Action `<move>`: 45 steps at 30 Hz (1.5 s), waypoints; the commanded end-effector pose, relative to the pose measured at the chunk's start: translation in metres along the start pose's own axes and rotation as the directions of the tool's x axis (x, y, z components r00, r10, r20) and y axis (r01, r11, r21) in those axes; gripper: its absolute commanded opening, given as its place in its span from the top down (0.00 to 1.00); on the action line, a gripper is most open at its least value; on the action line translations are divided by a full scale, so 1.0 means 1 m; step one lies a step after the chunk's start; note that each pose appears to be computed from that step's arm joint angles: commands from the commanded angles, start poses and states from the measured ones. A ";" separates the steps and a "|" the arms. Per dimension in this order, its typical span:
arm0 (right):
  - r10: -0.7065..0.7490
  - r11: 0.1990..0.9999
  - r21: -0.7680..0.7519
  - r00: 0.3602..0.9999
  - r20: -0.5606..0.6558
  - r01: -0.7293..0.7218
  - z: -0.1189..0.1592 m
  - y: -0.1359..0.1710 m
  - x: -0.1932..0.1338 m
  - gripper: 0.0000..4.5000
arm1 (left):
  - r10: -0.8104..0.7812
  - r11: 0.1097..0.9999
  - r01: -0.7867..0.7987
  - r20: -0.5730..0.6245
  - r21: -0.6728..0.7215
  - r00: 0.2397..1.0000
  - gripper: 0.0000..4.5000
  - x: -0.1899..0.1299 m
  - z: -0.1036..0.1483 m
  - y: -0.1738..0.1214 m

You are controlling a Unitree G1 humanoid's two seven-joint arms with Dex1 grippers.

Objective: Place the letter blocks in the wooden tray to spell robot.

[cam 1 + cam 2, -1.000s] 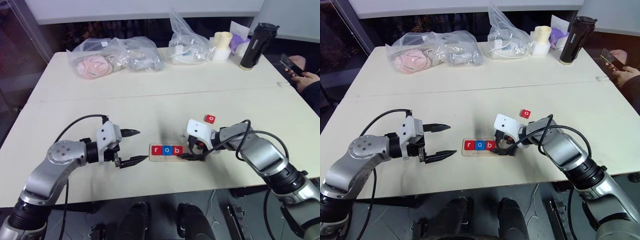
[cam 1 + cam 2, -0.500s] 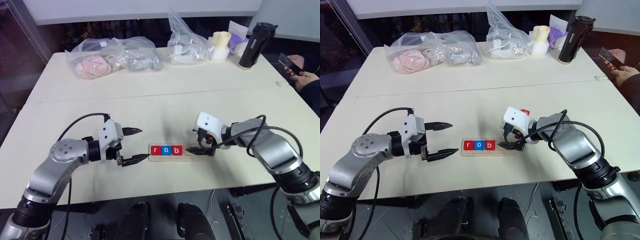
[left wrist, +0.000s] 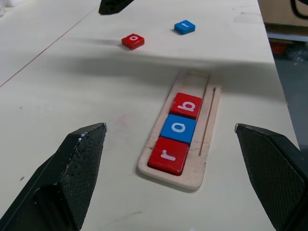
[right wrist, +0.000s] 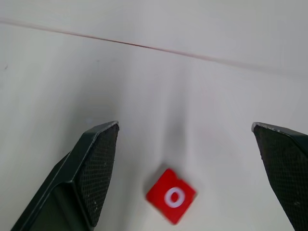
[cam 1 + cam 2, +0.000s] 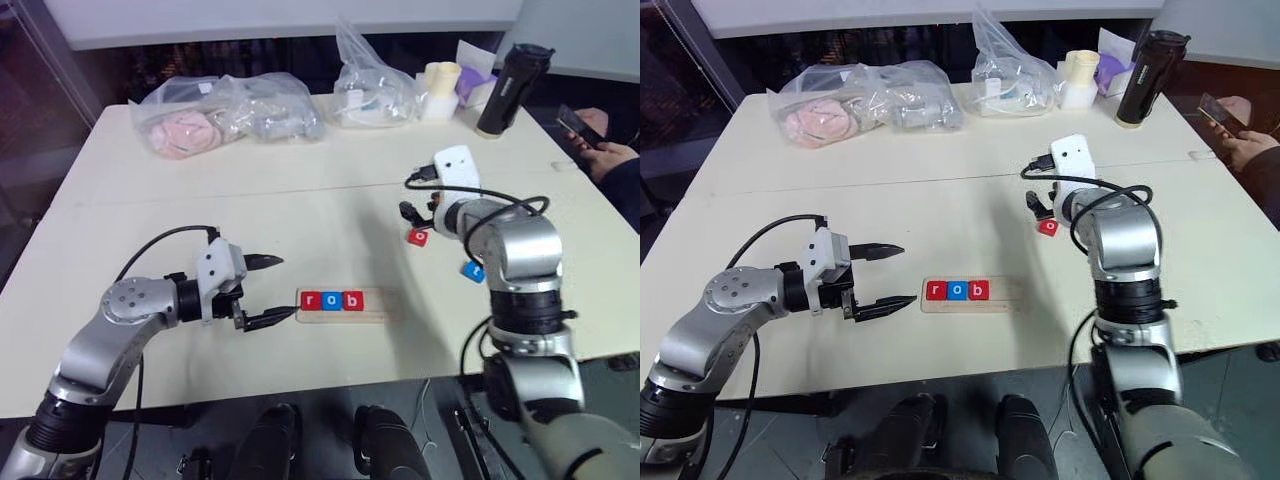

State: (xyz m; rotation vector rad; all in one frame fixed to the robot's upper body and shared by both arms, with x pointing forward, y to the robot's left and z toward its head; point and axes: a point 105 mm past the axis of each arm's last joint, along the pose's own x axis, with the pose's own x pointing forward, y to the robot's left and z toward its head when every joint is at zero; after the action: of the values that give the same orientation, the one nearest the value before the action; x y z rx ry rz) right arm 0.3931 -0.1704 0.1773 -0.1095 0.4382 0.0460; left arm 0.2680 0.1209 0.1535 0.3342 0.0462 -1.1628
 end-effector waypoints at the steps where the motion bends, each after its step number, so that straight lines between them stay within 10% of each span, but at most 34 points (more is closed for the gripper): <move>1: -0.047 0.997 0.067 0.999 -0.015 0.048 0.004 0.014 -0.009 0.01 | -0.009 0.999 0.009 0.016 0.034 1.000 0.00 0.002 0.007 -0.001; 31: -0.025 0.941 0.323 0.976 -0.218 0.097 -0.028 0.036 0.031 0.01 | 0.012 0.999 -0.013 0.015 0.038 1.000 0.00 0.001 0.006 -0.003; 39: -0.033 0.946 0.305 0.972 -0.232 0.106 -0.032 0.034 0.026 0.75 | 0.018 0.999 -0.018 0.016 0.036 1.000 0.00 0.001 0.006 -0.003; 45: -0.001 0.972 0.229 0.980 -0.200 0.048 -0.023 0.027 0.007 0.75 | 0.011 0.999 -0.012 0.019 0.034 1.000 0.00 0.003 0.006 -0.004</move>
State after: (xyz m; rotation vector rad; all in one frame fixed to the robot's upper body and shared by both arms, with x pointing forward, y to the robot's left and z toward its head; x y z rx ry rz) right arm 0.3891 -0.1459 0.1282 0.1294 0.7105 -0.0757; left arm 0.2674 0.1189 0.1522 0.3381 0.0402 -1.1455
